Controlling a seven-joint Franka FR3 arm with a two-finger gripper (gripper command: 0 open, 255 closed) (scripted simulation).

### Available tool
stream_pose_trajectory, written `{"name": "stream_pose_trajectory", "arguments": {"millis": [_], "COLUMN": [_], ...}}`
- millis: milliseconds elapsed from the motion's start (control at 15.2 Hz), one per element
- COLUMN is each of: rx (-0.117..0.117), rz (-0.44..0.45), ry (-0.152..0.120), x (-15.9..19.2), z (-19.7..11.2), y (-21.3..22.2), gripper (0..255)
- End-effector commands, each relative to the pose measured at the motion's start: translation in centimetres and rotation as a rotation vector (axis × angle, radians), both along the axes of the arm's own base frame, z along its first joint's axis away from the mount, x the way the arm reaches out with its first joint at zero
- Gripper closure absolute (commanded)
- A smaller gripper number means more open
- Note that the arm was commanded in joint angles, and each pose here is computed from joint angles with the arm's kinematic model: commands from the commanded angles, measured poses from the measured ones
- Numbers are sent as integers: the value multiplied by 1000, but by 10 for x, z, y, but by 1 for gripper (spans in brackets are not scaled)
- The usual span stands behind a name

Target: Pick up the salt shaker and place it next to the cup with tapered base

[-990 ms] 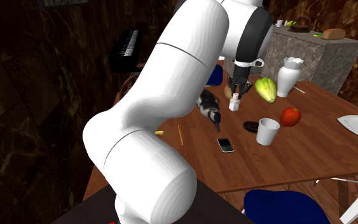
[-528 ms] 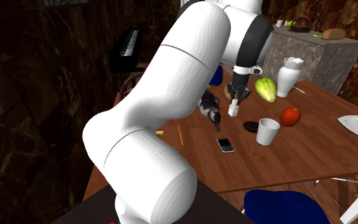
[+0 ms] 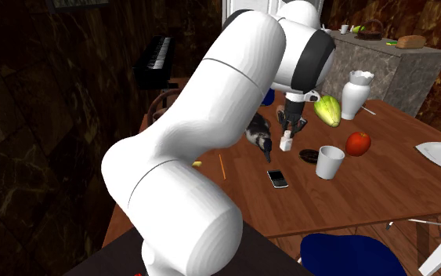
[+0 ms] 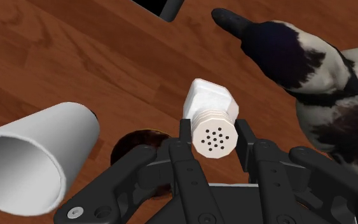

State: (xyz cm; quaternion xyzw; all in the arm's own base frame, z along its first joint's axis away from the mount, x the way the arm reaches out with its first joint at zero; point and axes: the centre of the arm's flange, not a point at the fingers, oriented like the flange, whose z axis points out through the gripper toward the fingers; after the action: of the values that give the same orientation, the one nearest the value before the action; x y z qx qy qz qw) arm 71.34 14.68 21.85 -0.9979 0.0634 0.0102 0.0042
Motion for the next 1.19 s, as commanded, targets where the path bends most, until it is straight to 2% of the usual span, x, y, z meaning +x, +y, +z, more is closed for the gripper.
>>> {"name": "stream_pose_trajectory", "arguments": {"millis": [0,528,1056,1122], "rx": [0,0,0,0], "rz": [0,0,0,0], "ry": [-1,-1,-1,-1], "x": [1,1,1,1], "z": [-11,-53,-54,-54], "y": [1,1,1,1], "gripper": [255,255,255,0]}}
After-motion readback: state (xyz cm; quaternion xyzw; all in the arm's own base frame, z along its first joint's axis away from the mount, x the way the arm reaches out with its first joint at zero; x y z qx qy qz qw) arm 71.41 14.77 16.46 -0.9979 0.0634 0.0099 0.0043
